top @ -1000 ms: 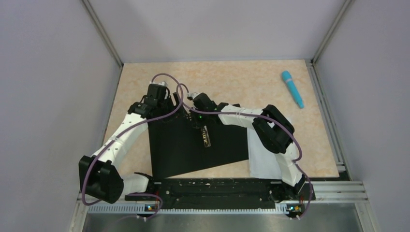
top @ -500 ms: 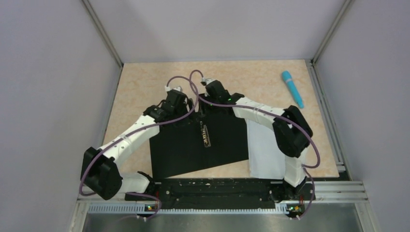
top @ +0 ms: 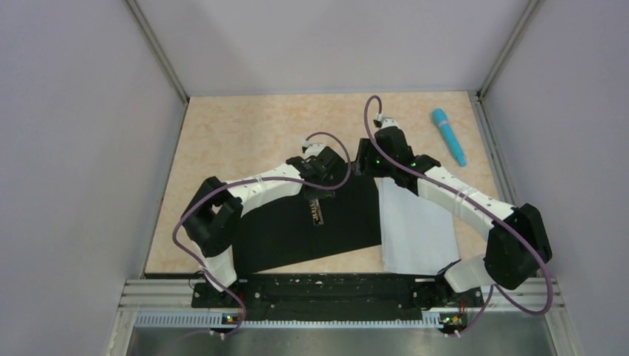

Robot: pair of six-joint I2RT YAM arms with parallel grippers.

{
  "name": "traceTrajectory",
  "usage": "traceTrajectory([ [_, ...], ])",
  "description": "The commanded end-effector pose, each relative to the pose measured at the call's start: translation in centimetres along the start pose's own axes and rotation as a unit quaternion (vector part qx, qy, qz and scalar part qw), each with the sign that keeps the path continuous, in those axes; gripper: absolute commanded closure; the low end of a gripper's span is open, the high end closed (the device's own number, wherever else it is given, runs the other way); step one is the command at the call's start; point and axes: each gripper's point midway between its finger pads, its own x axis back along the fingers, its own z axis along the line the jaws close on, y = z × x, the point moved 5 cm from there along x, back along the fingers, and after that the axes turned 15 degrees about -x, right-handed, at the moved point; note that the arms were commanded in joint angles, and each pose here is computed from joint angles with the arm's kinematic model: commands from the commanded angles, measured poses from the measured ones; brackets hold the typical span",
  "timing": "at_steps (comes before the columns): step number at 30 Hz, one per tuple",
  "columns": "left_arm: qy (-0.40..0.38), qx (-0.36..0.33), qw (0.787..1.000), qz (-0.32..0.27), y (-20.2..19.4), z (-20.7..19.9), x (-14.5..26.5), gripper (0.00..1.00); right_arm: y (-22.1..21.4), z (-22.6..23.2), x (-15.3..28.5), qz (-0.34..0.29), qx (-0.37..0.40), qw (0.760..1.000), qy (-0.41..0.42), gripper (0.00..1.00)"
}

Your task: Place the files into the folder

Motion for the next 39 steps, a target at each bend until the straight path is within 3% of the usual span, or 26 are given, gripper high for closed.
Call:
traceTrajectory([
  [1,0.022,0.014,1.000,-0.015,1.2,-0.6,-0.3,0.42,-0.1,-1.3,1.2,-0.011,-0.006,1.000,-0.010,0.44],
  [11,0.057,0.006,0.998,0.006,0.2,-0.2,-1.9,0.59,-1.5,-2.9,1.1,0.000,-0.001,1.000,-0.028,0.44],
  [24,0.062,-0.024,0.998,0.014,0.1,0.2,-3.2,0.67,-2.5,-5.2,0.6,-0.007,0.005,0.997,-0.075,0.44],
  [32,0.081,-0.052,0.995,0.018,0.5,2.5,-3.4,0.85,-2.6,-6.5,0.3,-0.011,-0.001,0.996,-0.092,0.44],
  [39,0.102,-0.039,0.993,0.038,0.4,6.0,-4.0,0.87,-2.7,-7.2,0.0,-0.007,-0.005,0.995,-0.097,0.44],
])
